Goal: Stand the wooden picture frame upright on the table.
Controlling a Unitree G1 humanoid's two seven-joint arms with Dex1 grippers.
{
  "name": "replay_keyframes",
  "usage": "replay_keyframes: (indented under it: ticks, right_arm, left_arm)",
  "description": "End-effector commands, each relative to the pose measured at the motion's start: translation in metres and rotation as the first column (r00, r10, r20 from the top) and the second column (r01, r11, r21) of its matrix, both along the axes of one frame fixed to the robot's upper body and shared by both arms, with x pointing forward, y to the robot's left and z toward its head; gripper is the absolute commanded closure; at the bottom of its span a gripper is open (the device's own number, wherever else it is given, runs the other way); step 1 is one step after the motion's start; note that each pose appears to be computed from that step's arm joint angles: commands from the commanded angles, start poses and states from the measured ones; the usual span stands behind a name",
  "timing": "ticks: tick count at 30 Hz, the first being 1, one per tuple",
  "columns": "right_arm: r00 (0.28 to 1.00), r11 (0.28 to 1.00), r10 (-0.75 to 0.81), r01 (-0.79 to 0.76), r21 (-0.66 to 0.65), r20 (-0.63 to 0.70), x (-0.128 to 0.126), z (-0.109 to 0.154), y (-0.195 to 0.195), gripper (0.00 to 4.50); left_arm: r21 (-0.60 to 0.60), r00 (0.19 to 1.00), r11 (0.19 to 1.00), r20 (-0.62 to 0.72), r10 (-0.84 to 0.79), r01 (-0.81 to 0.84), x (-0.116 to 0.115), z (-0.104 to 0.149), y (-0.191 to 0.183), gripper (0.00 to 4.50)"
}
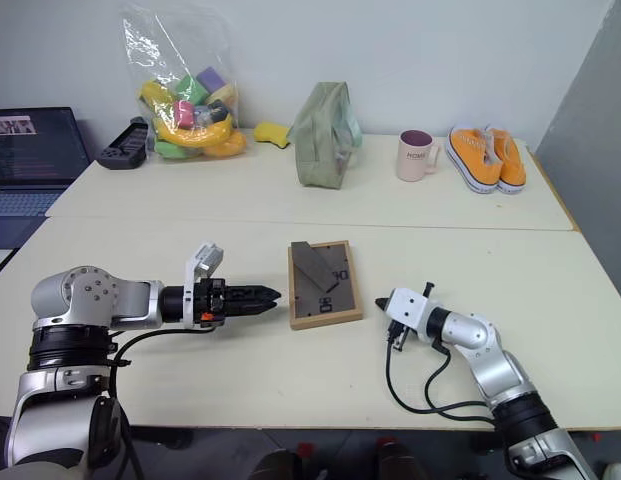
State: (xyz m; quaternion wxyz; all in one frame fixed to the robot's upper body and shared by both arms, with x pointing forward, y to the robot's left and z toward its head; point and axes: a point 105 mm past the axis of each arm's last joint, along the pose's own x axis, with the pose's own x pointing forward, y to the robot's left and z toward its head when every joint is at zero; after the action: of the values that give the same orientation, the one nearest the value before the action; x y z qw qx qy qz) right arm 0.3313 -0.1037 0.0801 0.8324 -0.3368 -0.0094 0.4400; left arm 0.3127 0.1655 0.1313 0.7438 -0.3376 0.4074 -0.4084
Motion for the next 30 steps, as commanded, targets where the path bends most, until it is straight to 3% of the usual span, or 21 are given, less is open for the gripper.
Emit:
replay_keyframes:
  ticks: [1,5,12,24,30]
  right_arm:
    - [1.000,1.000,0.001,-0.001,0.014,0.023,-0.001,0.010,-0.003,4.50]
    - [1.000,1.000,-0.001,0.001,0.017,0.027,-0.001,0.011,-0.004,4.50]
    - [0.999,0.997,0.007,-0.009,0.078,0.034,-0.004,0.016,0.010,4.50]
    - [1.000,0.988,0.019,-0.017,0.155,-0.011,-0.012,0.014,0.034,4.50]
    - [1.000,0.985,0.007,-0.004,0.173,-0.018,-0.013,0.015,0.036,4.50]
  left_arm:
    - [-0.025,1.000,1.000,0.000,-0.014,0.014,-0.002,0.002,-0.008,0.84]
    - [0.003,1.000,1.000,-0.002,-0.014,0.014,-0.003,0.002,-0.009,0.04]
    - [0.165,0.991,0.981,-0.069,0.113,-0.100,0.010,-0.022,0.002,0.01]
    - [0.167,0.972,0.972,-0.143,0.188,-0.164,0.026,-0.054,-0.020,0.01]
    - [0.160,0.970,0.973,-0.155,0.190,-0.165,0.027,-0.058,-0.020,0.01]
